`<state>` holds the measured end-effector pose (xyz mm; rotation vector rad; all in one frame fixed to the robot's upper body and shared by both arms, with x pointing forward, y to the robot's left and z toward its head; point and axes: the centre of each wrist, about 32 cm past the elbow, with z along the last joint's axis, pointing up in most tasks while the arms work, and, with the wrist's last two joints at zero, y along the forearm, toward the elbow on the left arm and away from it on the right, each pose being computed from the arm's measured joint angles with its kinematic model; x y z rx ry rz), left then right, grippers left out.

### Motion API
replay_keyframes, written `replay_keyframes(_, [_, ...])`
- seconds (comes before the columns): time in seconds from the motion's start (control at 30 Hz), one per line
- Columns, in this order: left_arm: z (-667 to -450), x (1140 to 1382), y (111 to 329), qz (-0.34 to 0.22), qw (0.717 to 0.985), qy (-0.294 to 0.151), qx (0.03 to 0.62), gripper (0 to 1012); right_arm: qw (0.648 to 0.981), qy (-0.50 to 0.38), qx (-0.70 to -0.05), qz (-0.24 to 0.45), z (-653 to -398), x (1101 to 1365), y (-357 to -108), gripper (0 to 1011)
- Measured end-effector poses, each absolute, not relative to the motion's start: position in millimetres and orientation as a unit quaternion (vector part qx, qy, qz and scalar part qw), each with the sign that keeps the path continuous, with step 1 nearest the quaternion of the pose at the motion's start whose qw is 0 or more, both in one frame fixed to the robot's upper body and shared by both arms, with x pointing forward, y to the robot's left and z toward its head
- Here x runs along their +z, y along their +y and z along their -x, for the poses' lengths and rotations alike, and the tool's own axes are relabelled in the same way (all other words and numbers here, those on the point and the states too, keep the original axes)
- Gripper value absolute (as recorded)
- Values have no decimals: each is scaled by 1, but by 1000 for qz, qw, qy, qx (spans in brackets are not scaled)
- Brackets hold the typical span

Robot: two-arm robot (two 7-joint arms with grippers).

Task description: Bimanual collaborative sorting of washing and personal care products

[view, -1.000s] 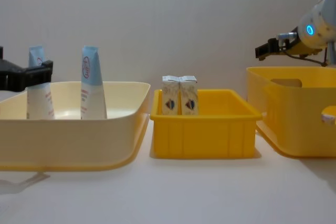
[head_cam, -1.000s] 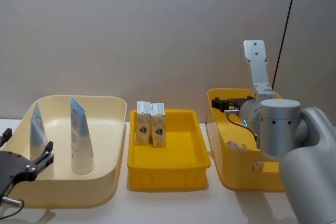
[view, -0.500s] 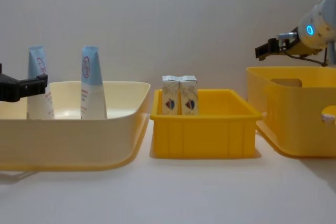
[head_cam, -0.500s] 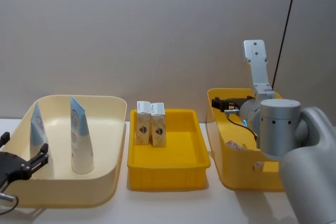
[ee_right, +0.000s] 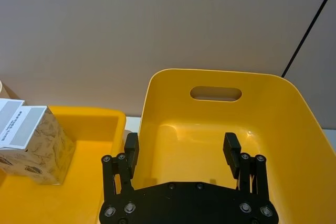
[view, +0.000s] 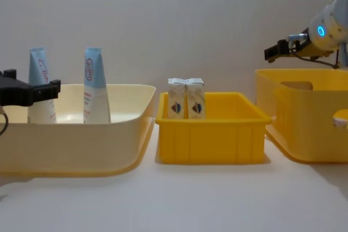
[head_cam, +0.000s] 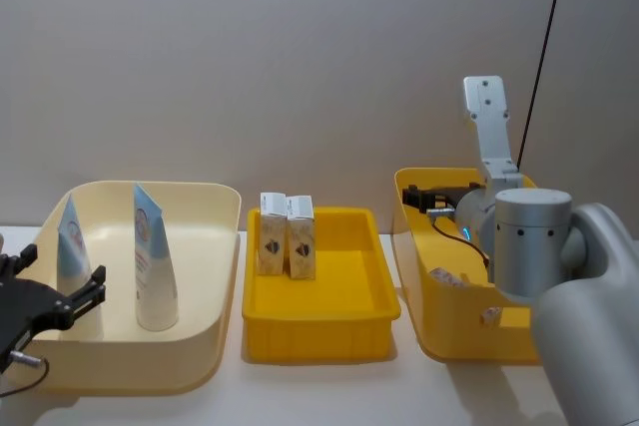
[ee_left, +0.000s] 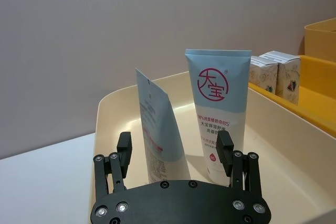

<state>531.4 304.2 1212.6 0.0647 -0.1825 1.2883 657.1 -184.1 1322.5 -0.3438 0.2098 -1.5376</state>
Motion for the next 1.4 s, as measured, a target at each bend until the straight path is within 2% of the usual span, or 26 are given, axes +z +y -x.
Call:
replay_keyframes(0.77, [-567,1210,301,-42,810,-81,579,1003,700,94,-690,154,-657,1322,-184,1001])
replay_keyframes(1.17, [-577,1209,299,-48,812,-81,576,1000,700,94,-690,154,-657,1322,-184,1001])
replay_keyframes(1.4, [-579,1209,298,-50,813,-81,575,861,700,94,-690,154,-657,1322,-184,1001])
